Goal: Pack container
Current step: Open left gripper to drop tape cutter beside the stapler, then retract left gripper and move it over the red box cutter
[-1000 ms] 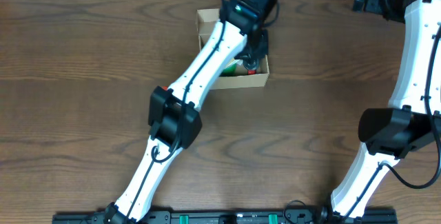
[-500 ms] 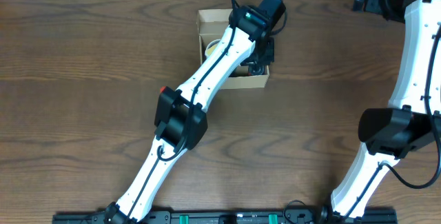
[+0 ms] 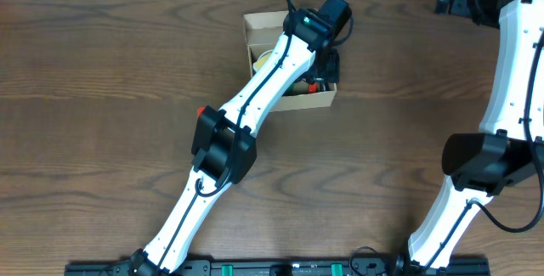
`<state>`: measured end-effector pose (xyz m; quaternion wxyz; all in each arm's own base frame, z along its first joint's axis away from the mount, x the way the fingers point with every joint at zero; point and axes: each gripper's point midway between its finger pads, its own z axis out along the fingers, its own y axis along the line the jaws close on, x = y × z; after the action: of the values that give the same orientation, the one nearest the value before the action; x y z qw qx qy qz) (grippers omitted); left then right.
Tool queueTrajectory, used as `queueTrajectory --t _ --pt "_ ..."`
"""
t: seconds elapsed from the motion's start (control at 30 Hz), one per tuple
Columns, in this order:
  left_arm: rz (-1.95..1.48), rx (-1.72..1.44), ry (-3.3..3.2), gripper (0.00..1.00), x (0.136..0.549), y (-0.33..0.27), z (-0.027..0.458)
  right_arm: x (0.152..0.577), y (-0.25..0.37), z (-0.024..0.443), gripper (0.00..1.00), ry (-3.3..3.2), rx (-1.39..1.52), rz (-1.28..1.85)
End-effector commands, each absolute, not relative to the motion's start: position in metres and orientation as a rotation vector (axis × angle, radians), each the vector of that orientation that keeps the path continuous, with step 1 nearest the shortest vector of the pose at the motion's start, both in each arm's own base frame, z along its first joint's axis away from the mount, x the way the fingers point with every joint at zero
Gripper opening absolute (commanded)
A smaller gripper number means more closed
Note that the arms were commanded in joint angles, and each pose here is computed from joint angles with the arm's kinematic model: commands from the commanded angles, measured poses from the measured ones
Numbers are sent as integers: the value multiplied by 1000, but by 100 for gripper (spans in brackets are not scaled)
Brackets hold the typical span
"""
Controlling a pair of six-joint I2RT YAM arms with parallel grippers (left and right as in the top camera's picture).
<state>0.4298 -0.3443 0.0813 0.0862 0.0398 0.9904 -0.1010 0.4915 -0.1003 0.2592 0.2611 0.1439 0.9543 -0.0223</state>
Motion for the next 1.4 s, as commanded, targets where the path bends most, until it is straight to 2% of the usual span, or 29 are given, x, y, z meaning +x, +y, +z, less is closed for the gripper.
queueTrajectory --t 0.0,0.1,0.33,0.6,0.87,1.07,1.2,1.37 --pt "-270 169 2917 65 435 -341 89 492 -100 256 99 2588 405 -53" --pt "-248 177 2885 56 438 -337 102 492 -100 256 99 2588 404 -53" --pt "-242 193 2767 49 442 -327 163 492 -100 256 99 2588 404 -53" --pt "-9 223 2599 56 435 -271 245 492 -100 256 99 2588 404 -53" --pt "122 195 2495 56 429 -192 315 492 -100 256 99 2588 404 -53" --pt "281 93 2428 59 400 -103 366 492 -100 256 99 2588 405 -53" --pt "450 132 2407 62 359 -50 391 492 -100 256 99 2588 405 -53" --pt "320 417 2486 64 326 -63 375 492 -100 256 99 2588 404 -53"
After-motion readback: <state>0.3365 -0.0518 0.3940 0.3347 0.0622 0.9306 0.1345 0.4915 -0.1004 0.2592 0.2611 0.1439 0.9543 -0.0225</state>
